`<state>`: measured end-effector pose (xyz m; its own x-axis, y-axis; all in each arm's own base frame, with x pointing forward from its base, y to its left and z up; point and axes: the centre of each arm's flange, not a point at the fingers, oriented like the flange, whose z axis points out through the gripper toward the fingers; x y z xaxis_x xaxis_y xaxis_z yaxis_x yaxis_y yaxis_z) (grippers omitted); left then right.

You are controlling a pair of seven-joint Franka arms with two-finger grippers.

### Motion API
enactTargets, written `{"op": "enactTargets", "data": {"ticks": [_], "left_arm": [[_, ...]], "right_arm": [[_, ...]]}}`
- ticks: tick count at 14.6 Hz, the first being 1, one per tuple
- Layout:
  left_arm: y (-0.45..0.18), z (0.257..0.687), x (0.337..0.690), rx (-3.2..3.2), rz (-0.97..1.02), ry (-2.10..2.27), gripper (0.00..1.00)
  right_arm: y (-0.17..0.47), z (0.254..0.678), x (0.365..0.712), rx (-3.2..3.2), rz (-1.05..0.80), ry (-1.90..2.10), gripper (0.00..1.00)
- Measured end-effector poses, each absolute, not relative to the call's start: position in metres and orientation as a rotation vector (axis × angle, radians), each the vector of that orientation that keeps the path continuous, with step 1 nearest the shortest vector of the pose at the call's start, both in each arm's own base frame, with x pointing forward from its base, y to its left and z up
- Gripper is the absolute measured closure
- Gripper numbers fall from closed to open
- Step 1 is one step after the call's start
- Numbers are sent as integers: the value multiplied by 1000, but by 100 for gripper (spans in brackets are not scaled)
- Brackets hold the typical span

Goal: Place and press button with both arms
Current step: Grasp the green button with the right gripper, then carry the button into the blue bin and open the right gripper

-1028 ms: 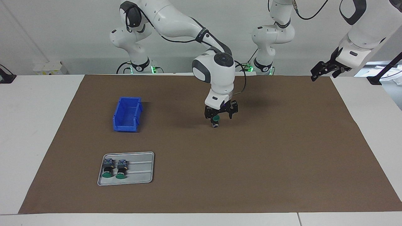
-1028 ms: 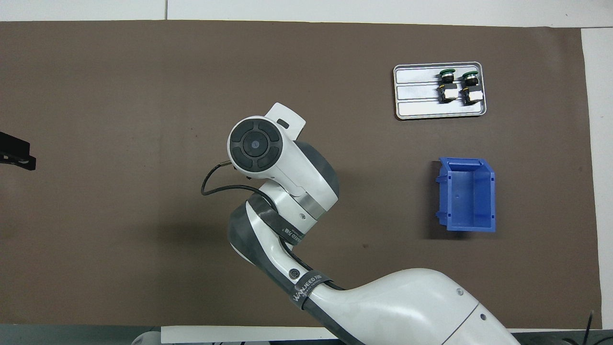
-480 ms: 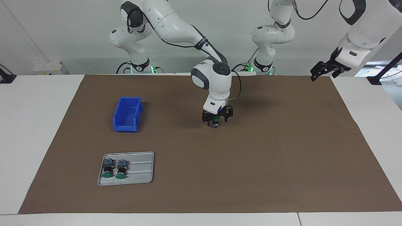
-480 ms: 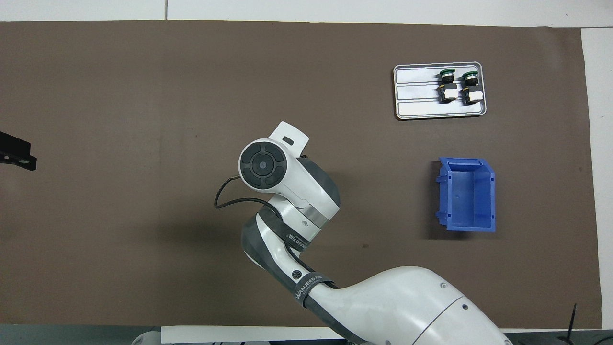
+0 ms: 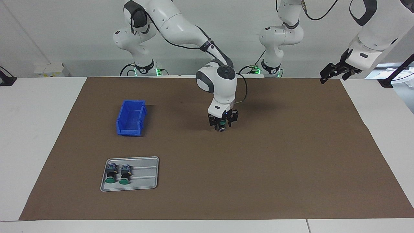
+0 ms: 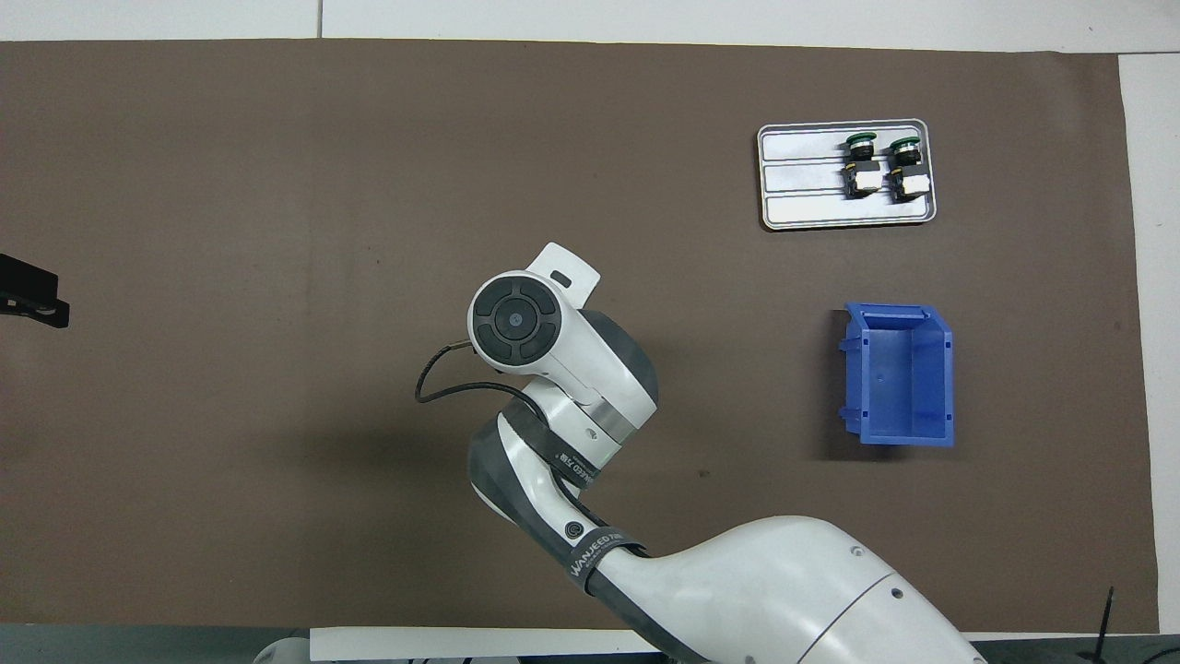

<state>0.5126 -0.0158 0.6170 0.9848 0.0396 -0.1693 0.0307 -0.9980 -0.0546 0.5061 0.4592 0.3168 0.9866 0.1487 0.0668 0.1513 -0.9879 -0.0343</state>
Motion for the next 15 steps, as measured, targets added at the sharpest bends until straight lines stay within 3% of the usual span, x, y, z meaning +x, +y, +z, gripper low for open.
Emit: {"op": "enactTargets", "data": {"ticks": [1, 3, 4, 8, 12, 15], "left_arm": [[-16, 617, 513, -3078, 264, -55, 0], [-16, 617, 513, -3078, 264, -56, 0], [-16, 617, 513, -3078, 264, -56, 0], [-16, 617, 513, -3077, 264, -57, 0], [-16, 617, 513, -3077, 264, -57, 0], [-16, 617, 513, -3077, 264, -58, 0]], "right_arm": [[459, 317, 505, -3093, -90, -229, 53], [457, 318, 504, -3111, -56, -229, 57], [455, 323, 505, -3125, -34, -225, 65], [431, 381, 536, -3143, -23, -188, 65], [313, 447, 578, -3147, -32, -248, 65], [189, 471, 569, -3118, 17, -272, 65]]}}
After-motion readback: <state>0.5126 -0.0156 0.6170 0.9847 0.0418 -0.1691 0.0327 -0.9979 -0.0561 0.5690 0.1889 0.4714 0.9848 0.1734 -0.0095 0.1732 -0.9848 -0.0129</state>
